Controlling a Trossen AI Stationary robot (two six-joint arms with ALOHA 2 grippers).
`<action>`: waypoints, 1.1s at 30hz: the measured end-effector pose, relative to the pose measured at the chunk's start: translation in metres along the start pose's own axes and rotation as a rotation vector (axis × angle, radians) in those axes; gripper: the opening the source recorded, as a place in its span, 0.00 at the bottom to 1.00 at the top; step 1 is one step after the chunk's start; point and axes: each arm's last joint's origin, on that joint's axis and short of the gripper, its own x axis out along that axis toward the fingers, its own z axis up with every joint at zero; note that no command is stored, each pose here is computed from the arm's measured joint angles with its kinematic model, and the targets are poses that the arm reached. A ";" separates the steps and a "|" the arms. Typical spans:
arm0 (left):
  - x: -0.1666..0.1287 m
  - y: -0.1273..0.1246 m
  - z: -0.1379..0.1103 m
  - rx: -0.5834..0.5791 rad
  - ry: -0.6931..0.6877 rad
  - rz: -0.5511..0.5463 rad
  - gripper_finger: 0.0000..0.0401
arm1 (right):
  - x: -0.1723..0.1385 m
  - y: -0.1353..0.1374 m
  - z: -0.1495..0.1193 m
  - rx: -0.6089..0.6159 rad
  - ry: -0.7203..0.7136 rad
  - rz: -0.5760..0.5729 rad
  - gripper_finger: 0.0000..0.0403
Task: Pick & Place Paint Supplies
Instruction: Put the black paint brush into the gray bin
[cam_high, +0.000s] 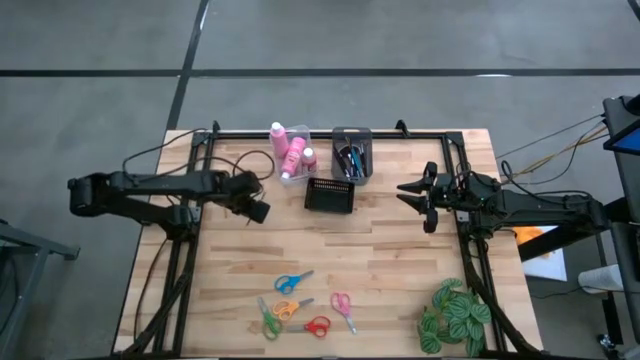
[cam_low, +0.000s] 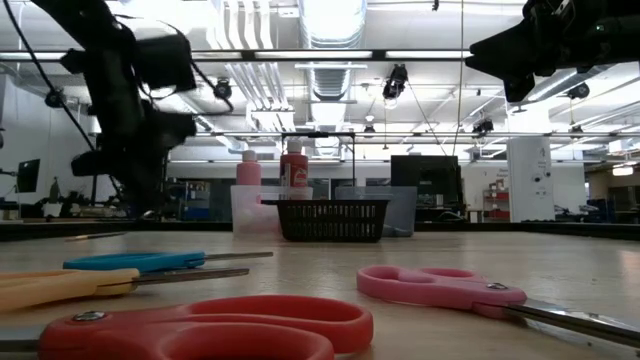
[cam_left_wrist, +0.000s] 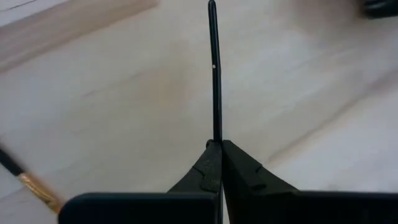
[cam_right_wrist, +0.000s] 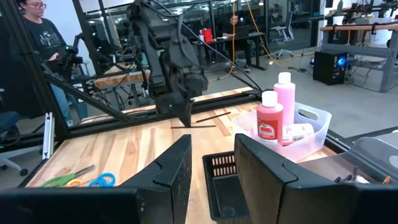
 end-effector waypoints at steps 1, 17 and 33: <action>-0.005 -0.001 0.001 0.001 -0.013 -0.020 0.01 | 0.000 0.000 0.000 0.000 0.000 0.000 0.30; -0.066 -0.047 0.038 0.268 -0.333 -0.376 0.01 | 0.000 0.000 0.000 0.000 0.000 0.000 0.30; -0.051 -0.135 0.081 0.499 -0.348 -0.612 0.01 | 0.000 0.000 0.000 0.000 0.000 0.000 0.30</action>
